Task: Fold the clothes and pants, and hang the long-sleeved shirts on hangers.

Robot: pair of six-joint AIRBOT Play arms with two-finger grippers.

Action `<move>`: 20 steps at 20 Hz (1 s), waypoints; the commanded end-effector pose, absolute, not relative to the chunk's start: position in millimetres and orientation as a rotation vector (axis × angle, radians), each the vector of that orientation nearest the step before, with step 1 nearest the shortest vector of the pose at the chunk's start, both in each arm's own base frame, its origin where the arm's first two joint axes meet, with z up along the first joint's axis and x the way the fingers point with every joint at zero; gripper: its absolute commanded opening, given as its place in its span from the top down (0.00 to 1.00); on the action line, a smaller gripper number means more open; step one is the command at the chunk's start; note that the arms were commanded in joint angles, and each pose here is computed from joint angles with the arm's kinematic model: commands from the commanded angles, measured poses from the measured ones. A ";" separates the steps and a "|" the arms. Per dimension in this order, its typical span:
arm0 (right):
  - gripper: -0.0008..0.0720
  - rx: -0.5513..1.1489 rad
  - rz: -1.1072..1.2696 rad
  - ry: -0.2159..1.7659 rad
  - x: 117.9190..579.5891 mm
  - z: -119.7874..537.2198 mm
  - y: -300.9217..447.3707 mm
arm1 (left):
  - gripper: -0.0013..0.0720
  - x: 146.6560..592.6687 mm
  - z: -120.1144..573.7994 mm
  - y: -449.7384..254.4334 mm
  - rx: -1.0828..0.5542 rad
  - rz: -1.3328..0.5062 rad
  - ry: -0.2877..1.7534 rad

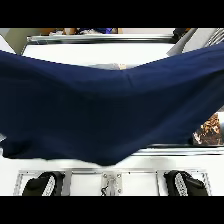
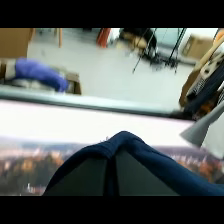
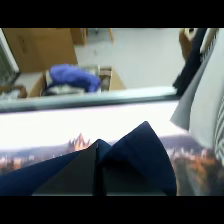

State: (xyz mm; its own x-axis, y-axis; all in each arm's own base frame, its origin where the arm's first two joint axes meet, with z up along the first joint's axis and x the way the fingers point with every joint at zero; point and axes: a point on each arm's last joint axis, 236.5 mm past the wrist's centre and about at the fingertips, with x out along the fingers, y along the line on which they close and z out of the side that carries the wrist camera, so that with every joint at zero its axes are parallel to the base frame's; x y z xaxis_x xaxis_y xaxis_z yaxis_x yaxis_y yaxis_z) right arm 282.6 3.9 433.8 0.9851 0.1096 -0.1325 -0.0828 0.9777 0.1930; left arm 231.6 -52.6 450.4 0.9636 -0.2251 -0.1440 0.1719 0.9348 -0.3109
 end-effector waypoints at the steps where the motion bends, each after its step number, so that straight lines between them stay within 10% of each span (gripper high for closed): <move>1: 0.98 0.264 0.122 0.419 328.1 360.7 -6.8 | 0.96 308.0 364.0 -39.8 -0.344 -0.165 0.523; 11: 0.98 0.323 0.073 1.129 504.1 39.9 -2.1 | 0.97 501.5 -2.3 -49.0 -0.504 -0.192 1.300; 20: 0.98 0.304 -0.018 1.067 532.7 20.8 -28.6 | 0.97 535.5 -24.0 -36.1 -0.582 -0.186 1.202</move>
State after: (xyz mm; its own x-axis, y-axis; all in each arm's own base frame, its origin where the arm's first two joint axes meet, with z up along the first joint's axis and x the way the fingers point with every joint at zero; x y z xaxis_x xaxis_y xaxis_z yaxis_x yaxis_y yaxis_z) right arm 533.3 -10.3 21.6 0.4833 0.1933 -0.8538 0.1401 0.9457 0.2934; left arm 528.5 -46.0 -29.8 0.3271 -0.4387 -0.8370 -0.1748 0.8423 -0.5098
